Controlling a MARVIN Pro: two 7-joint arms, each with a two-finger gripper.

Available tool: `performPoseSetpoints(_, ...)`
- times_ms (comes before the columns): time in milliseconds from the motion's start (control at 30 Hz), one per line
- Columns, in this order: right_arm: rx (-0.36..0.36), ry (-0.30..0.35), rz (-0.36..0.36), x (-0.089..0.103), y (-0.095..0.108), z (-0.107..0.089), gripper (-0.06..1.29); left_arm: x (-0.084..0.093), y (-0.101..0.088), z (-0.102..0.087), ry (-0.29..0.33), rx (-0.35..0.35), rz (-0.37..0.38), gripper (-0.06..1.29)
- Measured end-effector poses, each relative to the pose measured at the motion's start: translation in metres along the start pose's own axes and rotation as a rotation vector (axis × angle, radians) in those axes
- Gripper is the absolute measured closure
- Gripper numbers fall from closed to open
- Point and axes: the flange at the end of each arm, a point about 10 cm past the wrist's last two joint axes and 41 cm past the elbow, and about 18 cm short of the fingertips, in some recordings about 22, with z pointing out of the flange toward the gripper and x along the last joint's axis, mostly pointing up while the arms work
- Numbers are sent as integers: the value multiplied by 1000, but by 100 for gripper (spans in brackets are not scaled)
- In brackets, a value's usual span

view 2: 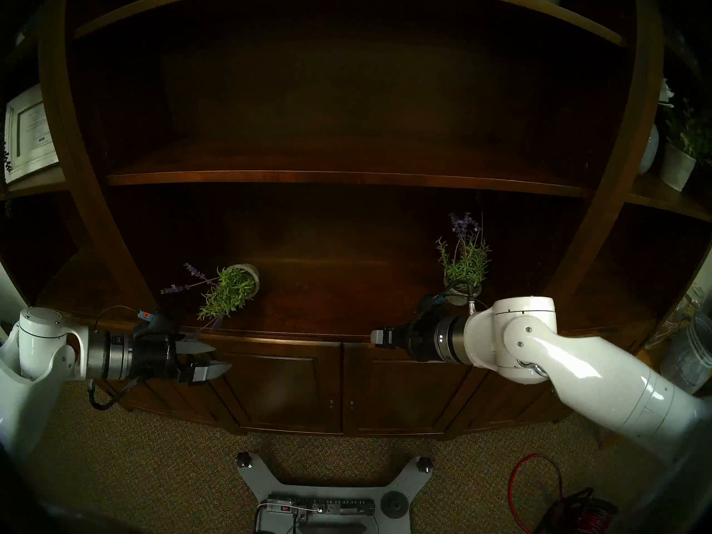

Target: Place the fake decorative plant upright

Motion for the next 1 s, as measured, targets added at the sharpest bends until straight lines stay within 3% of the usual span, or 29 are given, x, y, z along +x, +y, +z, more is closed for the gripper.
performPoseSetpoints(267, 80, 27, -16, 18, 2, 6, 1, 0, 0, 0, 1, 0, 1, 2)
performPoseSetpoints(600, 145, 130, -196, 35, -15, 5, 1, 1, 0, -1, 2, 0, 2, 2)
performPoseSetpoints(1000, 157, 217, -465, 27, -8, 5, 1, 1, 1, -1, 8, 1, -1, 2)
